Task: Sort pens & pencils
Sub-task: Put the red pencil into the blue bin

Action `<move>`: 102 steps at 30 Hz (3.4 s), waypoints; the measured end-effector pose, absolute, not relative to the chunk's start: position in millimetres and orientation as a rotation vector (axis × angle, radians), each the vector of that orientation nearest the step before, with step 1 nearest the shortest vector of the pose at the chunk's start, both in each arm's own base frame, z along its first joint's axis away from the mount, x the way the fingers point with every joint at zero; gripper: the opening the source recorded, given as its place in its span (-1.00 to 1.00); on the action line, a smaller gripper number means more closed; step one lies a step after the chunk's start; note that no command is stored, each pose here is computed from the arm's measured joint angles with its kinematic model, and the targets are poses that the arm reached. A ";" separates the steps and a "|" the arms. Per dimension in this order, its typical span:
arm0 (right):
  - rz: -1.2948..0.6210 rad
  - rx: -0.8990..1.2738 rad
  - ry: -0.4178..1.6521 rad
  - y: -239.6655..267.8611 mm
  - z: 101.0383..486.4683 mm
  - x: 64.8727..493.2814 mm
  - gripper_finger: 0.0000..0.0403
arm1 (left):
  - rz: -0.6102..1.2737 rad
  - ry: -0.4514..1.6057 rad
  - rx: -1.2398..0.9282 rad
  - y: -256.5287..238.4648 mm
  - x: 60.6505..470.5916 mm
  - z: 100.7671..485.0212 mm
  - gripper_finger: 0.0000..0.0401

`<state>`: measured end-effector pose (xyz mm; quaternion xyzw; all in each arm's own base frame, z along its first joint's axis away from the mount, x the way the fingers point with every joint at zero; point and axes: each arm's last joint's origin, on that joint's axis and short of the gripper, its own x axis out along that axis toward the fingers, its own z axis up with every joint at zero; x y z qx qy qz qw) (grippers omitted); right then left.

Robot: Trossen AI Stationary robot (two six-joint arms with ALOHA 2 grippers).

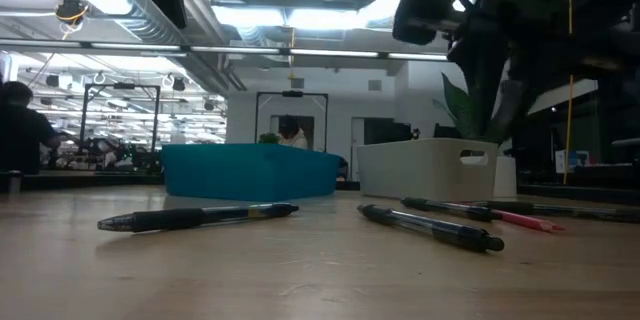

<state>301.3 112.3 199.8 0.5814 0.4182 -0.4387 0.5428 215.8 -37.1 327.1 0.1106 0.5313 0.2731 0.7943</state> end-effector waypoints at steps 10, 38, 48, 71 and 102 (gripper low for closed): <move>-1.144 1.362 1.019 106.6 176.8 286.9 -0.33 | 0.603 1.133 0.253 -36.5 215.8 327.5 -0.66; -1.157 1.412 1.023 65.4 165.4 296.1 -0.37 | 0.610 1.128 0.257 -36.1 216.0 327.6 -0.66; -1.159 1.451 1.052 58.8 160.7 300.1 -0.37 | 0.623 1.120 0.269 -35.7 216.0 328.0 -0.66; -1.117 1.484 1.180 51.0 147.4 308.5 -0.37 | 0.645 1.106 0.329 -34.7 216.2 328.6 -0.66; -1.171 1.425 1.179 42.0 137.5 307.2 -0.37 | 0.637 1.108 0.340 -34.7 216.5 328.7 -0.66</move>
